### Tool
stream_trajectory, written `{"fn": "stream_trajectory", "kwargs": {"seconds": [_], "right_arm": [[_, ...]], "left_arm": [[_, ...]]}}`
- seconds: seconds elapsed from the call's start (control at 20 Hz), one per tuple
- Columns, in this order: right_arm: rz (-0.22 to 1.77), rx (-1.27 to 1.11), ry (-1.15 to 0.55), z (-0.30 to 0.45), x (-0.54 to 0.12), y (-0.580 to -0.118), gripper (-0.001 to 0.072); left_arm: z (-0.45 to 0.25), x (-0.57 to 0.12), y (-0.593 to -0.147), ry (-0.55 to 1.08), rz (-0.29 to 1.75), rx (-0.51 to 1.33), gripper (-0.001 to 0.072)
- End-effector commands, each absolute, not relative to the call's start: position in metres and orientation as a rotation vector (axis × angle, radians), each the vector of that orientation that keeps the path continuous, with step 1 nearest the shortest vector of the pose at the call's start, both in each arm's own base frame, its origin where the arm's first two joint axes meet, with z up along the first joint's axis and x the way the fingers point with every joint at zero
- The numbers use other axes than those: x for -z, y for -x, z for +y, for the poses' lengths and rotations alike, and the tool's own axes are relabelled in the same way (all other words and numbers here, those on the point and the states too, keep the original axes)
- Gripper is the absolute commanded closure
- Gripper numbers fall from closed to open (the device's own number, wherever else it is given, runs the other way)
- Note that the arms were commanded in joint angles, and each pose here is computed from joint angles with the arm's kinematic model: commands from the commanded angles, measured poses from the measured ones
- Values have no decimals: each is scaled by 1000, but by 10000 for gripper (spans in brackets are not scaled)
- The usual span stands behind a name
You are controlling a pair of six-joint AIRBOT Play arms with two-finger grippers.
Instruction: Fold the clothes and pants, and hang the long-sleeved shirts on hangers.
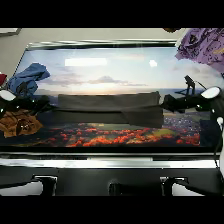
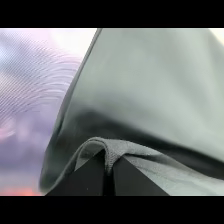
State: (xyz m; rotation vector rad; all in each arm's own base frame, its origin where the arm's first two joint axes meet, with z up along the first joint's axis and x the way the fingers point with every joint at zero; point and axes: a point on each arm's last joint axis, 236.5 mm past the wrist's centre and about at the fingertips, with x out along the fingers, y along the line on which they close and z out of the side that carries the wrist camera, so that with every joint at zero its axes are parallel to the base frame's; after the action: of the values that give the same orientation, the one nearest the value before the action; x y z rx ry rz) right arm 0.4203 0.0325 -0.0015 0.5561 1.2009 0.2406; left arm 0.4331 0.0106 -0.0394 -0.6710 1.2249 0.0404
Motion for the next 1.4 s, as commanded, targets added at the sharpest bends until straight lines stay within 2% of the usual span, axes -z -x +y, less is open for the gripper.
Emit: {"fn": "stream_trajectory", "kwargs": {"seconds": [0.0,0.3,0.55,0.6,0.65,0.75,0.8,0.85,0.9,1.0,1.1,1.2,1.3,1.35], "right_arm": [[1194,-211,-529,25,13,-460,677],[1177,-187,-548,17,34,-494,676],[1222,-179,-597,20,66,-496,675],[1227,-179,-605,21,69,-496,674],[1227,-181,-612,22,69,-497,668],[1227,-191,-667,27,60,-499,544],[1237,-192,-690,28,51,-499,472],[1243,-200,-705,27,38,-501,364],[1245,-214,-710,23,23,-501,325],[1229,-225,-707,1,-3,-503,281],[1211,-191,-737,-28,-9,-500,269],[1242,-215,-718,-46,2,-489,214],[1317,-279,-736,-48,22,-473,118],[1329,-326,-783,-42,30,-472,115]], "left_arm": [[8,53,-469,654,1232,-19,692],[4,83,-495,654,1277,-6,692],[-6,106,-499,652,1317,3,685],[-6,106,-500,648,1314,3,622],[-6,104,-502,646,1304,4,488],[-4,87,-512,656,1275,4,132],[-3,74,-518,657,1256,9,54],[-1,57,-525,648,1231,22,37],[1,40,-529,636,1210,33,37],[16,7,-534,592,1170,14,37],[34,-19,-534,560,1126,-39,37],[50,-37,-528,554,1107,-96,37],[61,-53,-521,527,1084,-132,37],[63,-59,-519,509,1075,-140,37]]}}
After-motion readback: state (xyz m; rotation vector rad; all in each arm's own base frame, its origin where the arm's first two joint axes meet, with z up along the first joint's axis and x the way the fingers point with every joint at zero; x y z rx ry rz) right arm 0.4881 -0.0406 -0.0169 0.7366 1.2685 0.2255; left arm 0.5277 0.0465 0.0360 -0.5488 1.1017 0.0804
